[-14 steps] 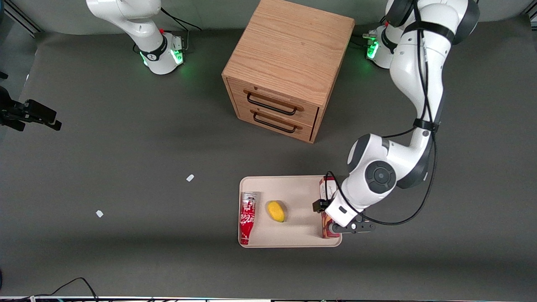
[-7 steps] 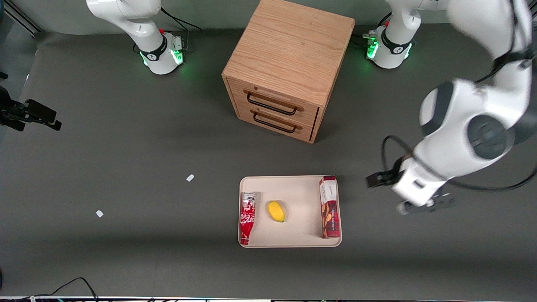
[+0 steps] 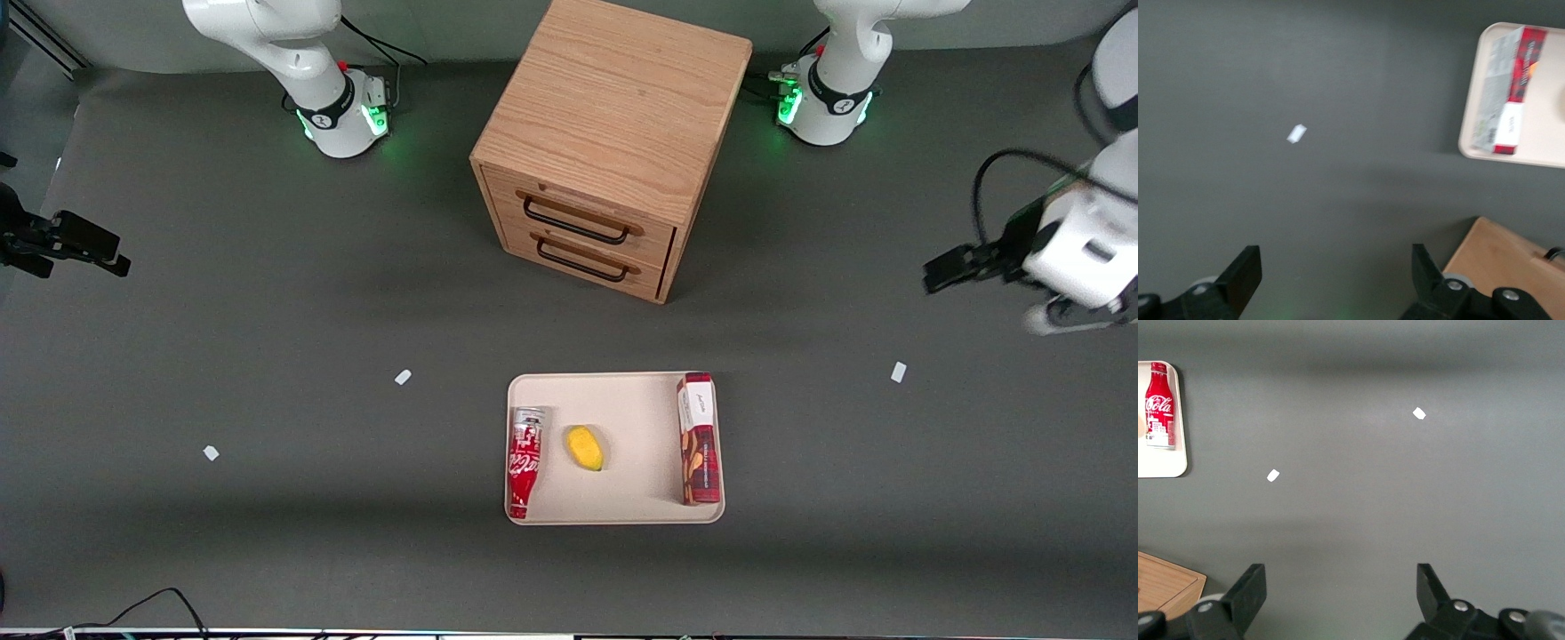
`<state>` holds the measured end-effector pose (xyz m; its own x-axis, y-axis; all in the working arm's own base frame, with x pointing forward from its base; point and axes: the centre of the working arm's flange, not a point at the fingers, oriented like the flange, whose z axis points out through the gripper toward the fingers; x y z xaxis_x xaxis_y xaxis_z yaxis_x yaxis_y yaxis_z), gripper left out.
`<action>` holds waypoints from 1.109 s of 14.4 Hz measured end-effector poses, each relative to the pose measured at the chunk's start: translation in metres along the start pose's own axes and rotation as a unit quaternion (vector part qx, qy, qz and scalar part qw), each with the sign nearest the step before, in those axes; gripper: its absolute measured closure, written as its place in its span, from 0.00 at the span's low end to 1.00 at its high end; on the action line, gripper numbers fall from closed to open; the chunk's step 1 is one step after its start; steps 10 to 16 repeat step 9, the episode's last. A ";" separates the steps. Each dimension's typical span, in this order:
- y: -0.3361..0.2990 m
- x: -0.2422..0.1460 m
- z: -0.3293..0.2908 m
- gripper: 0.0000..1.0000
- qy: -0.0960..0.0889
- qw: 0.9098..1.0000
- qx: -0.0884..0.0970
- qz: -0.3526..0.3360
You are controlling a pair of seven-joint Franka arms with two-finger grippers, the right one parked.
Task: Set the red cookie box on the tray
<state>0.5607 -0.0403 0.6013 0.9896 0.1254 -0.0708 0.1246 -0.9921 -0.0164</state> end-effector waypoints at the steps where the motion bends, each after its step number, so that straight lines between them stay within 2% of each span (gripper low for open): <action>1: -0.009 -0.013 -0.015 0.00 0.002 1.000 0.006 0.009; 5: -0.034 -0.059 -0.061 0.00 0.012 0.999 0.011 0.043; 8: -0.043 -0.079 -0.078 0.00 0.013 0.999 0.012 0.046; 16: -0.043 -0.082 -0.079 0.00 0.013 0.999 0.012 0.047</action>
